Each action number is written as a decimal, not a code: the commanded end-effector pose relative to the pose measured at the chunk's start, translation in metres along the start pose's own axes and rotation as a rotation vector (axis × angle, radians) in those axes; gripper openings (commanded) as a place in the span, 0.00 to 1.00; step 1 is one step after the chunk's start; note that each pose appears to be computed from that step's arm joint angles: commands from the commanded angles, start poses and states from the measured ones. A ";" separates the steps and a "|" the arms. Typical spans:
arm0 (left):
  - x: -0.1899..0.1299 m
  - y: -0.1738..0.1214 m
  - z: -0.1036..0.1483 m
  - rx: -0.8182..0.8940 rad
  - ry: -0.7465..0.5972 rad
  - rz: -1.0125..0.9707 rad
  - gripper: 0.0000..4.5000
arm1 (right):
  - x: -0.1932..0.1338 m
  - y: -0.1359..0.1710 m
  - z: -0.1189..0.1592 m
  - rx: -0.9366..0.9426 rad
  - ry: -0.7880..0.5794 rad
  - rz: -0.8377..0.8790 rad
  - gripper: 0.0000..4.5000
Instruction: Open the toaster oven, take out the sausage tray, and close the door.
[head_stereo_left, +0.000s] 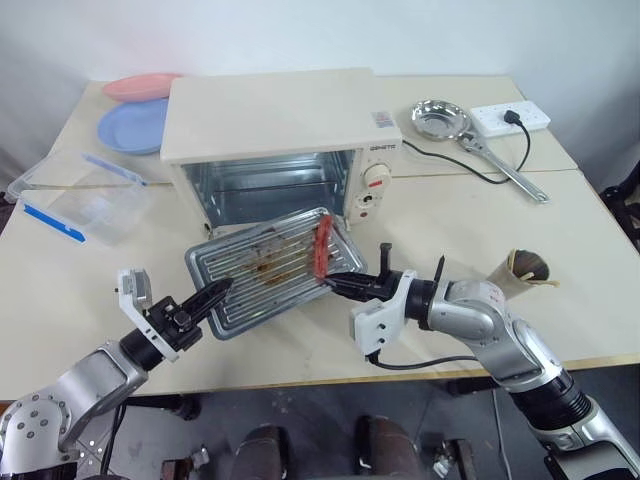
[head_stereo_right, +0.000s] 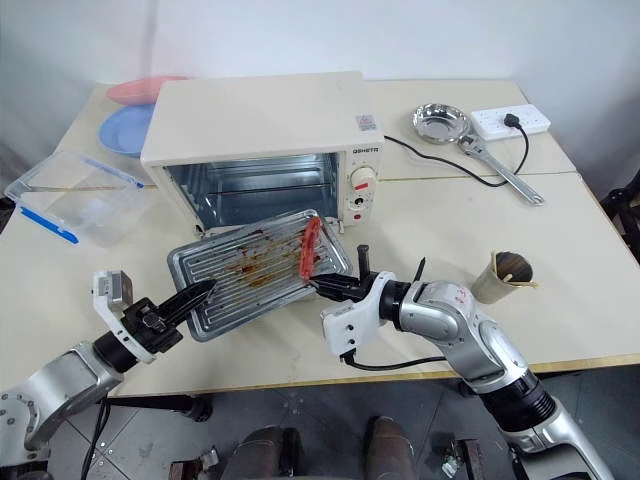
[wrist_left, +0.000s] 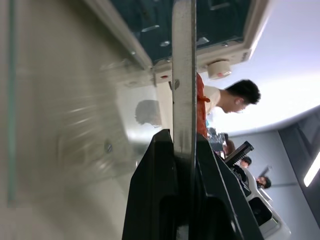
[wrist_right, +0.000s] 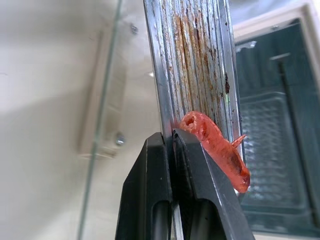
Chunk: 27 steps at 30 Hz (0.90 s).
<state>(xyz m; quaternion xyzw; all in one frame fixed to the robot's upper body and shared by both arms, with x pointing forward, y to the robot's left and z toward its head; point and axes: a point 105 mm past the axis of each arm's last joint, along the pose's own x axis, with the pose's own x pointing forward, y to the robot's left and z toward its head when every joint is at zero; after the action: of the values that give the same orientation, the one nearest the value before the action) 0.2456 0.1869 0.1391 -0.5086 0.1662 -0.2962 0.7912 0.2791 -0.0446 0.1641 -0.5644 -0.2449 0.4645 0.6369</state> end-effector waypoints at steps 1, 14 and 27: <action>0.001 -0.005 -0.012 -0.005 0.027 -0.002 0.00 | -0.008 -0.021 0.019 0.050 -0.098 -0.065 0.25; -0.010 -0.009 -0.016 -0.103 -0.106 -0.033 0.00 | -0.022 -0.028 0.017 0.112 -0.148 -0.046 1.00; -0.051 -0.011 -0.020 -0.211 -0.432 -0.019 0.00 | -0.063 0.011 -0.032 0.592 -0.177 0.260 1.00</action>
<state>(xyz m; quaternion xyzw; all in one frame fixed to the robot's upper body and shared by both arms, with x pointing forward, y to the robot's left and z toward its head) 0.1988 0.2072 0.1206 -0.6440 0.0448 -0.1453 0.7497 0.2710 -0.1139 0.1475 -0.3399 -0.0552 0.6398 0.6871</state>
